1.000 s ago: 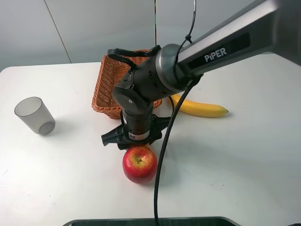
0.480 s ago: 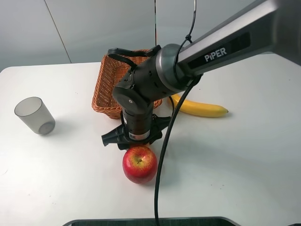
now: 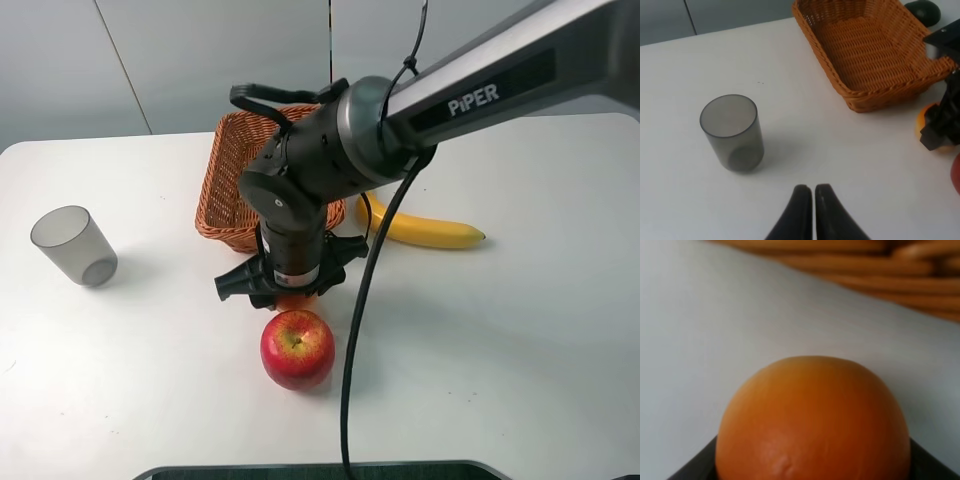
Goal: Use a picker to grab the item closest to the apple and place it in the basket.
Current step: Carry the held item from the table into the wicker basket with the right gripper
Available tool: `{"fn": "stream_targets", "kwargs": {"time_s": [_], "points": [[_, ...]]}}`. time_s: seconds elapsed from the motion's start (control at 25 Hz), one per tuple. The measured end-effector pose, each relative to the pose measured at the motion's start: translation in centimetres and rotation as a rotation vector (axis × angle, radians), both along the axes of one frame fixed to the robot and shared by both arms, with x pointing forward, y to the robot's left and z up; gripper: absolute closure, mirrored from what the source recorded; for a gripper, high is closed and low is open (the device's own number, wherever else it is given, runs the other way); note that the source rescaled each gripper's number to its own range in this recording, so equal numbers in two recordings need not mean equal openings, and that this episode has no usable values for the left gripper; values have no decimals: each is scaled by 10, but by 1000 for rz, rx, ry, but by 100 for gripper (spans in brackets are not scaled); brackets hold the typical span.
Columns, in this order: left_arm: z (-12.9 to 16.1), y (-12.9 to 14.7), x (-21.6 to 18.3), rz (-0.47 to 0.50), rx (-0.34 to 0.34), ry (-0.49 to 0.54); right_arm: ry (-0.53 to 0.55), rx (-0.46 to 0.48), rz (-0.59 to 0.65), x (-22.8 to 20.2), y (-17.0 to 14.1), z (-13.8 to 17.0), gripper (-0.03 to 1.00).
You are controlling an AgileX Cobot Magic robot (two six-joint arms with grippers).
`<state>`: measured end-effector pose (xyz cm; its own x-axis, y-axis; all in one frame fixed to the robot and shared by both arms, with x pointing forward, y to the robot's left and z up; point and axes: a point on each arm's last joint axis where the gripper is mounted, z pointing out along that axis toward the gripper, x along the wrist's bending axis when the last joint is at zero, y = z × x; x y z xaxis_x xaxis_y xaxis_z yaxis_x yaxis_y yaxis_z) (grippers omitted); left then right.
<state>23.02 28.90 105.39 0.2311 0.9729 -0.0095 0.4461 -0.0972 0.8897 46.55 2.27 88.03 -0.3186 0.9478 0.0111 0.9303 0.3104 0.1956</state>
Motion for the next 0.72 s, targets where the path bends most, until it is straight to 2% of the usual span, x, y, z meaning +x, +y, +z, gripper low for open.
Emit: {"fn": "stream_targets", "kwargs": {"time_s": [0.28,0.52,0.72], "points": [[0,0,0,-1,2,0,-36,46,-9,-2,-4,44,93],[0,0,0,-2,3,-1,-97,127,25,-6,-10,90,93],[0,0,0,-2,3,-1,-159,177,39,8,-16,117,93]]}}
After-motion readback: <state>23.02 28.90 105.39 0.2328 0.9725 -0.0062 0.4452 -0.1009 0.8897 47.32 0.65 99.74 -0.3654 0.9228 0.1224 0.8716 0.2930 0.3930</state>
